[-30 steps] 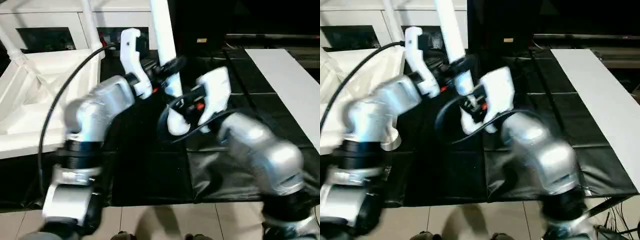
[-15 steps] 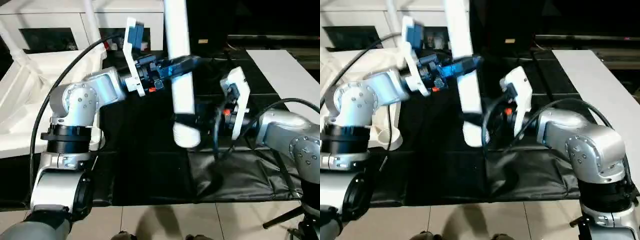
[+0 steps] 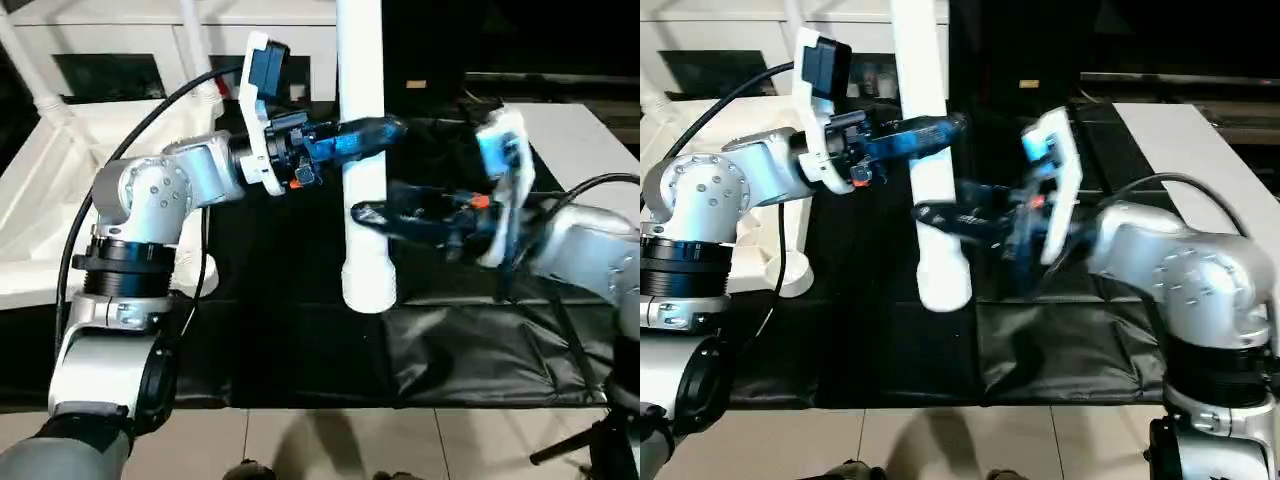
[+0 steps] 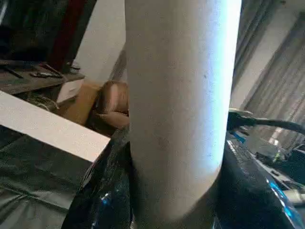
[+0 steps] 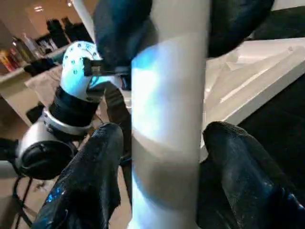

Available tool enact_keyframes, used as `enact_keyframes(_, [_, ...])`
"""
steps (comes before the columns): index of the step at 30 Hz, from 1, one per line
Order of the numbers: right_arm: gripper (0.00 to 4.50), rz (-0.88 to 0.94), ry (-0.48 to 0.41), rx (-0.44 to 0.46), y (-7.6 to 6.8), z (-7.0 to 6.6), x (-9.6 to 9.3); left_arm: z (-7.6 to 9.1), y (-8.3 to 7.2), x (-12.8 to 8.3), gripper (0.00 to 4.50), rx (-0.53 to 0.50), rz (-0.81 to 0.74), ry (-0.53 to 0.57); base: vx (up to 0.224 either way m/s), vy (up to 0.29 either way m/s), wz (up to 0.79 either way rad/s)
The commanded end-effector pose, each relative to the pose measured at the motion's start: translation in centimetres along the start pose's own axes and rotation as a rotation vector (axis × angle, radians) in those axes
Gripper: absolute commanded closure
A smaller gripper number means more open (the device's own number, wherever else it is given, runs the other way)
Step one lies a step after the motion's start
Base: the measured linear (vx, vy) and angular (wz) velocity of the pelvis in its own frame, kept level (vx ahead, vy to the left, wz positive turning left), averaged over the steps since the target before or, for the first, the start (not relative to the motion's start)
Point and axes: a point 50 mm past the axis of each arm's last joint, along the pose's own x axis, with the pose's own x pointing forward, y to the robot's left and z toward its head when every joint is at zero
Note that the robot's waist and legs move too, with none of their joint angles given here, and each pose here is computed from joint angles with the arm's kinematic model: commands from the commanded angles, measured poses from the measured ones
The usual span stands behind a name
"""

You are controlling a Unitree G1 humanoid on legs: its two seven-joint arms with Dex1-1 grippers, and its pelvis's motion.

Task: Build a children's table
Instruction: Pick table leg

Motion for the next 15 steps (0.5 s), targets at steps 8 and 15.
enact_keyframes(8, [1.49, 0.028, 0.000, 0.028, 0.5, 0.6, -0.5, 1.7, 0.4, 0.0, 2.64, -0.133, -0.004, -0.145, 0.000, 0.000, 0.00])
enact_keyframes(15, [1.49, 0.039, -0.019, 0.048, 0.8, 0.7, -0.6, 2.2, 1.1, -0.2, 2.64, -0.229, 0.046, -0.216, 0.000, 0.000, 0.00])
